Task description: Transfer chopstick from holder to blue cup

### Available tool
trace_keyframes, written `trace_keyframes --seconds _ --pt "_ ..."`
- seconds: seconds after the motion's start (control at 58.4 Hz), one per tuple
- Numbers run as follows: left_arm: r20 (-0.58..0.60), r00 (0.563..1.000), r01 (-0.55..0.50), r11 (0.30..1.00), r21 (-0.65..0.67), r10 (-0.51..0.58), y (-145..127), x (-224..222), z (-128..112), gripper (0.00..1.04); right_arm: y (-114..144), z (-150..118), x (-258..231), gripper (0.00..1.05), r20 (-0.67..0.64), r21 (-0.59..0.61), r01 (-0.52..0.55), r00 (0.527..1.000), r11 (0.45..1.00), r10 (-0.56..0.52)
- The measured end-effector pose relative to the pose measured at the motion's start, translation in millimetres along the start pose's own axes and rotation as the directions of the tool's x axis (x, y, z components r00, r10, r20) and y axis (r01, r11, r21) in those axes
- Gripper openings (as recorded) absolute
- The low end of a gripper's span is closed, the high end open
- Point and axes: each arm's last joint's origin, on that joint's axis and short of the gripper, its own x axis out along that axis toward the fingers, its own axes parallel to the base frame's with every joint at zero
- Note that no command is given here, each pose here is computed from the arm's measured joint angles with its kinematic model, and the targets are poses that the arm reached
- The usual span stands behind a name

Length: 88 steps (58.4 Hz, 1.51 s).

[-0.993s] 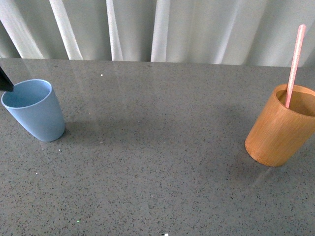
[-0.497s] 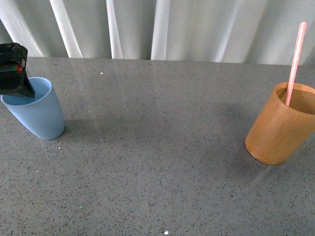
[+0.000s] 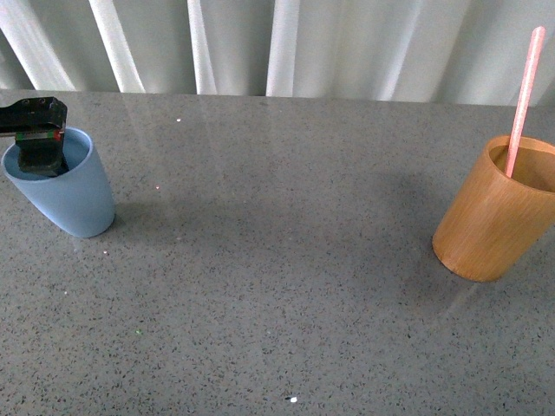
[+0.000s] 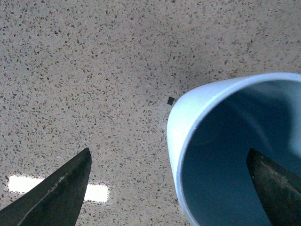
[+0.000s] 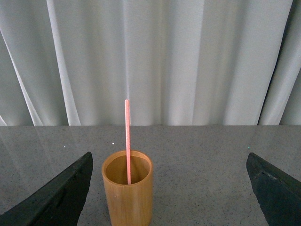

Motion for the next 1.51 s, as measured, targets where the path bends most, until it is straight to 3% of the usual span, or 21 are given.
trace_keyframes --seconds 0.12,0.428,0.514,0.753,0.993,1.164,1.301,1.507 --pt "-0.004 1.0 -0.012 1.0 0.022 0.012 -1.2 5.7 1.8 0.96 0.0 0.0 0.0 0.95 0.0 0.0 0.0 1.0 1.0 0.0" --pt "-0.001 0.999 -0.033 0.999 0.037 0.033 -5.2 14.1 11.3 0.53 0.0 0.0 0.0 0.95 0.0 0.0 0.0 1.0 1.0 0.0" --pt "-0.01 0.999 -0.034 0.998 0.047 0.034 -8.5 16.2 12.1 0.34 0.0 0.0 0.0 0.95 0.0 0.0 0.0 1.0 1.0 0.0" --pt "-0.039 0.999 -0.02 0.995 0.096 0.023 -15.5 10.8 13.8 0.03 0.0 0.0 0.0 0.95 0.0 0.0 0.0 1.0 1.0 0.0" --pt "-0.039 0.999 0.045 0.977 0.21 -0.037 -27.4 -21.6 18.6 0.04 0.0 0.0 0.0 0.95 0.0 0.0 0.0 1.0 1.0 0.0" --pt "0.0 0.993 0.117 0.953 0.28 -0.121 -50.2 -60.3 23.8 0.04 0.0 0.0 0.0 0.95 0.0 0.0 0.0 1.0 1.0 0.0" --pt "0.007 0.976 0.202 0.917 0.343 -0.217 -85.3 -77.5 19.3 0.04 0.0 0.0 0.0 0.95 0.0 0.0 0.0 1.0 1.0 0.0" --pt "-0.038 0.944 0.306 0.826 0.473 -0.328 -173.5 -75.7 -14.2 0.04 0.0 0.0 0.0 0.95 0.0 0.0 0.0 1.0 1.0 0.0"
